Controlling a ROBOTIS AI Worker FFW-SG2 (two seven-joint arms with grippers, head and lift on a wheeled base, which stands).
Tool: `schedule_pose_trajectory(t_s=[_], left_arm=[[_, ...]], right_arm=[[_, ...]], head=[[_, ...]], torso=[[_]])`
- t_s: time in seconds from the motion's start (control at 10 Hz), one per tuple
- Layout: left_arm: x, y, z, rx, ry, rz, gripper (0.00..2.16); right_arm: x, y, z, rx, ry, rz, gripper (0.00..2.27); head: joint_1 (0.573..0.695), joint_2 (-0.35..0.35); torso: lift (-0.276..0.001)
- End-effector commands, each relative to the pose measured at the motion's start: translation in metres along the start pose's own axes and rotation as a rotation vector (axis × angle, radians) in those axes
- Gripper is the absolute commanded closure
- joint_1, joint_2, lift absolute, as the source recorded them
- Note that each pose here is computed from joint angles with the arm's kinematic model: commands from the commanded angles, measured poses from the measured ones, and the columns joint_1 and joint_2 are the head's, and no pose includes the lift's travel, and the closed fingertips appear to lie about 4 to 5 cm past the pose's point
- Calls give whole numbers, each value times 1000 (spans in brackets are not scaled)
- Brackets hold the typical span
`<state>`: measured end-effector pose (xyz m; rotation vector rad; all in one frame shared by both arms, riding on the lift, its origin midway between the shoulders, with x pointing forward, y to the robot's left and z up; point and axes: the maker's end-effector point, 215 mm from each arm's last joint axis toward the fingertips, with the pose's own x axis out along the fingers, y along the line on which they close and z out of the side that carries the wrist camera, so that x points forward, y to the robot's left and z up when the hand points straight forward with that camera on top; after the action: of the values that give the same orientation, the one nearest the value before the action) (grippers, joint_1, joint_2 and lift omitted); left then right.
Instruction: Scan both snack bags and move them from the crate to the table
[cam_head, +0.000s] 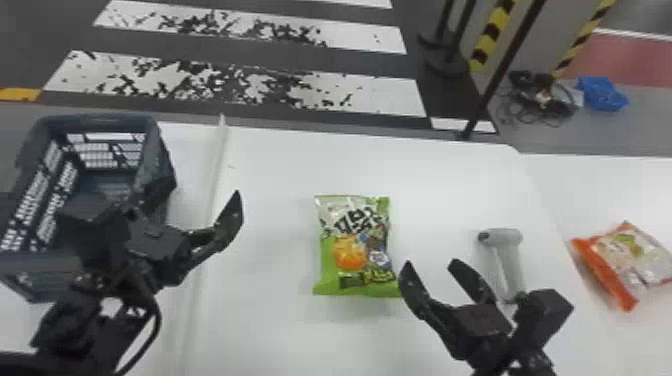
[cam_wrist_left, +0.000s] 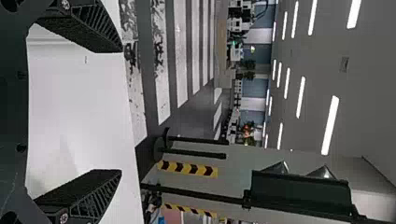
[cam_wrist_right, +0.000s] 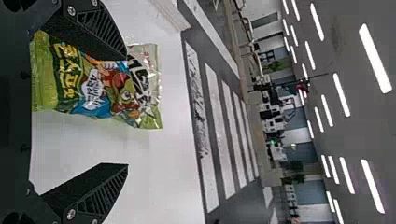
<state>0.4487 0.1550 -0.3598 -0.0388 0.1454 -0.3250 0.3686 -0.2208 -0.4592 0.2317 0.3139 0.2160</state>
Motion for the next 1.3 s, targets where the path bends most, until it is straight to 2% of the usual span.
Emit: schedule_pose_trajectory(t_s=[0.0, 0.1, 0.5, 1.0, 1.1, 1.2], left_arm=[[-14, 13, 2, -10, 4, 18, 80], [-20, 21, -1, -18, 15, 25, 83], [-28, 27, -13, -22, 40, 32, 83], [-28, 27, -19, -26, 55, 22, 83], [-27, 28, -21, -26, 59, 18, 83], [-27, 28, -21, -28, 60, 12, 83]], right_arm=[[6, -5, -30, 99, 145, 43, 120], [8, -2, -45, 177, 232, 91, 120], [17, 8, -62, 265, 383, 171, 110], [37, 19, -68, 333, 435, 232, 134], [42, 16, -70, 349, 436, 234, 259], [46, 13, -71, 354, 438, 232, 775]], head=[[695, -91], [695, -81], [695, -22], [695, 5], [695, 10], [695, 12]], torso=[[-88], [-88], [-88], [-88], [-88], [-88]])
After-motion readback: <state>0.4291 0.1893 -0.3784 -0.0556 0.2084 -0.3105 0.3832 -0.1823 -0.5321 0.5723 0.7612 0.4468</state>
